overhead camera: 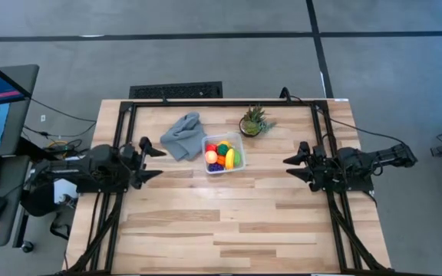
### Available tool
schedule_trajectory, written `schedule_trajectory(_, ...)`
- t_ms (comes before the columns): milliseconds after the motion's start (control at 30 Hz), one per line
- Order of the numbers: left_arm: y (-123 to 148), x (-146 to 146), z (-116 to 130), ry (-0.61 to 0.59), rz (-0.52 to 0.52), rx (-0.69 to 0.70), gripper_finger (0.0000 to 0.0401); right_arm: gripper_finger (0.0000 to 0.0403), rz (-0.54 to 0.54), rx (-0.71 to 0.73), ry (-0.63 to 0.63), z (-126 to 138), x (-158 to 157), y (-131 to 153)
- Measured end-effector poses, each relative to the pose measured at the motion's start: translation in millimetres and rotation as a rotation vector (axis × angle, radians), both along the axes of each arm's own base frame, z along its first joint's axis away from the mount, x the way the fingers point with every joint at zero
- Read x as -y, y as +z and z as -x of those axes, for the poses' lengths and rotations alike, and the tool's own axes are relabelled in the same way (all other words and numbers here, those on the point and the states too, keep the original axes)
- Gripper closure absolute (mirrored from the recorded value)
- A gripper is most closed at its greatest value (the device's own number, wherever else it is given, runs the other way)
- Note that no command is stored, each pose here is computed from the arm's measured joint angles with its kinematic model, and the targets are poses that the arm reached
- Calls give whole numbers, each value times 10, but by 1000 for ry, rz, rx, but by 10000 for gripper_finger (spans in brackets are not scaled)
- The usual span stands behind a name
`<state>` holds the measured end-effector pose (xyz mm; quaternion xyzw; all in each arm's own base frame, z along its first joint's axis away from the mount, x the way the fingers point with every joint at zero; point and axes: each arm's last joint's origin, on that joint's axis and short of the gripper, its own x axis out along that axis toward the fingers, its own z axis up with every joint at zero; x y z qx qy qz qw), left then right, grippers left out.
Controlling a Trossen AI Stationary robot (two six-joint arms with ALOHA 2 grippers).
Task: Pick and placing Produce into tupperware
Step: Return to Home Position
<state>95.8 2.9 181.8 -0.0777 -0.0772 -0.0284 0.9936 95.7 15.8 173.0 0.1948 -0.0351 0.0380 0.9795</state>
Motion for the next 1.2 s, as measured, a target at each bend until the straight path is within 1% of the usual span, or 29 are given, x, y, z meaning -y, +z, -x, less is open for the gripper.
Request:
schedule_trajectory(167, -83, 8, -11, 82, 23, -86, 78, 168, 3, -2, -19, 0, 5, -2)
schedule_trajectory(233, -103, 17, -13, 103, 15, -106, 78, 168, 6, -4, -28, -1, 8, -4)
schedule_trajectory(333, -110, 54, -13, 43, -50, -111, 78, 168, 9, -6, -41, -1, 12, -6)
schedule_trajectory(400, -121, 76, -13, 4, -72, -121, 78, 168, 12, -17, -41, -2, 11, -17)
schedule_trajectory(567, -126, 114, -13, -27, -142, -121, 78, 168, 14, -31, -37, -2, 8, -31)
schedule_trajectory(633, -128, 126, -13, -38, -155, -122, 78, 168, 14, -37, -37, -3, 8, -37)
schedule_trajectory(733, -143, 135, -25, -47, -155, -141, 78, 168, 15, -39, -36, -3, 7, -40)
schedule_trajectory(967, -180, 138, -52, -54, -74, -193, 78, 168, 10, -48, 1, -4, -4, -48)
schedule_trajectory(1200, -181, 137, -52, -52, -69, -195, 78, 168, 8, -61, 71, -3, -24, -61)
